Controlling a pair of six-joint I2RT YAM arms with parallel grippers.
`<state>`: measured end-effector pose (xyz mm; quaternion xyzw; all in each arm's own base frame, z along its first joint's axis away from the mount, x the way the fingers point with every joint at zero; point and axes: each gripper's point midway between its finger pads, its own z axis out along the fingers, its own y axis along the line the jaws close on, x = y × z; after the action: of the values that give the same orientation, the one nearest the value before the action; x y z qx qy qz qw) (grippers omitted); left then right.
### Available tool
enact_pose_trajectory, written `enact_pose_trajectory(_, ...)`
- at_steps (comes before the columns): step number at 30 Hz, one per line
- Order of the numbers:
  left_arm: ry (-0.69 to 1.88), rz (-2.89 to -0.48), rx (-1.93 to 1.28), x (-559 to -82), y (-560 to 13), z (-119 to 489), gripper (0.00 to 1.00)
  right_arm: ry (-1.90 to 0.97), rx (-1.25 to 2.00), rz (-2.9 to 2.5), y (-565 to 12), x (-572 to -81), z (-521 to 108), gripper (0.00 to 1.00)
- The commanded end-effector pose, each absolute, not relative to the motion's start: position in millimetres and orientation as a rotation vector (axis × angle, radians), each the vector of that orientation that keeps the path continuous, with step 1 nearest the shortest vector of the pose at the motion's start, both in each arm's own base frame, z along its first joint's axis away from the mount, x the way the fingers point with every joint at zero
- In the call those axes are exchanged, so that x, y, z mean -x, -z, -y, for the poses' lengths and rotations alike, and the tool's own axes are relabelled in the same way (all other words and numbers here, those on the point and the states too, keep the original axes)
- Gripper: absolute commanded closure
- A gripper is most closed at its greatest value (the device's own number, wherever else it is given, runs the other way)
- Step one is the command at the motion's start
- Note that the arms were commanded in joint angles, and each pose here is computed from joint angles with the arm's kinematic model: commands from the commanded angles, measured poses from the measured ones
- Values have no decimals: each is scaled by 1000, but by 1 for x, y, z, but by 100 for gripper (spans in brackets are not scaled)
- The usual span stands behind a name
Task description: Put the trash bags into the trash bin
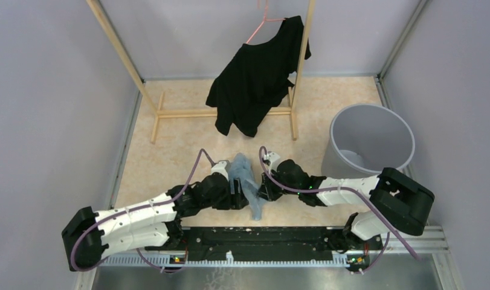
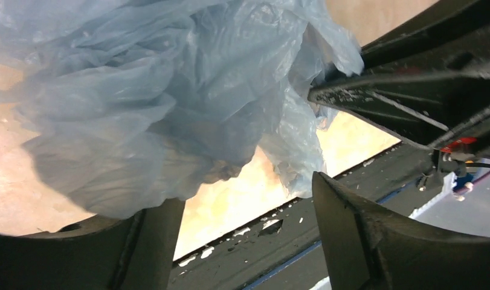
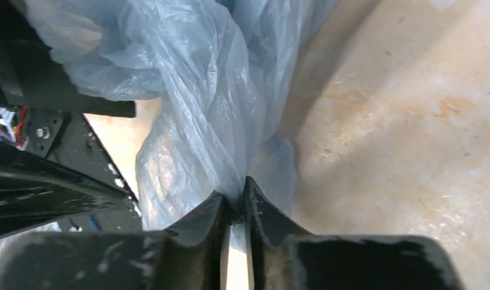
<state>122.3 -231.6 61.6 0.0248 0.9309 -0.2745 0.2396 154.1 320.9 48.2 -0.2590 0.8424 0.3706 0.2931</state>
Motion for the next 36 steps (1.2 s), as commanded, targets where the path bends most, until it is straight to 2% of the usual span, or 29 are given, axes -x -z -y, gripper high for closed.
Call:
enact_pose_trajectory(1, 836, -2460, -2, -130, -73, 235, 15, -958, 603, -2196, -67, -171, -330, 92)
enact_pose_trajectory(5, 714, -2417, -11, -161, -68, 225, 15, -993, 574, -2181, -83, -166, -326, 97)
enact_pose_trajectory(8, 694, -2452, 23, -198, -64, 216, 21, -1038, 557, -2163, -97, -161, -325, 100)
enact_pose_trajectory(14, 742, -2396, -73, -243, -103, 236, 25, -976, 436, -2176, -106, -172, -314, 100)
enact_pose_trajectory(16, 757, -2416, -91, -239, -109, 238, 23, -933, 373, -2176, -108, -180, -310, 100)
enact_pose_trajectory(20, 913, -2470, -123, -197, -106, 237, 4, -896, 294, -2143, -119, -192, -305, 100)
enact_pose_trajectory(21, 979, -2477, -139, -182, -103, 237, 2, -888, 287, -2135, -121, -194, -305, 100)
enact_pose_trajectory(24, 1187, -2501, -157, -138, -95, 240, 2, -886, 278, -2112, -128, -198, -305, 100)
enact_pose_trajectory(27, 1253, -2465, -137, -122, -93, 249, 2, -924, 295, -2100, -133, -195, -311, 100)
enact_pose_trajectory(29, 1270, -2449, -139, -120, -91, 258, 2, -946, 306, -2096, -136, -193, -313, 100)
enact_pose_trajectory(36, 1227, -2462, -148, -146, -75, 287, 18, -941, 318, -2107, -140, -188, -308, 100)
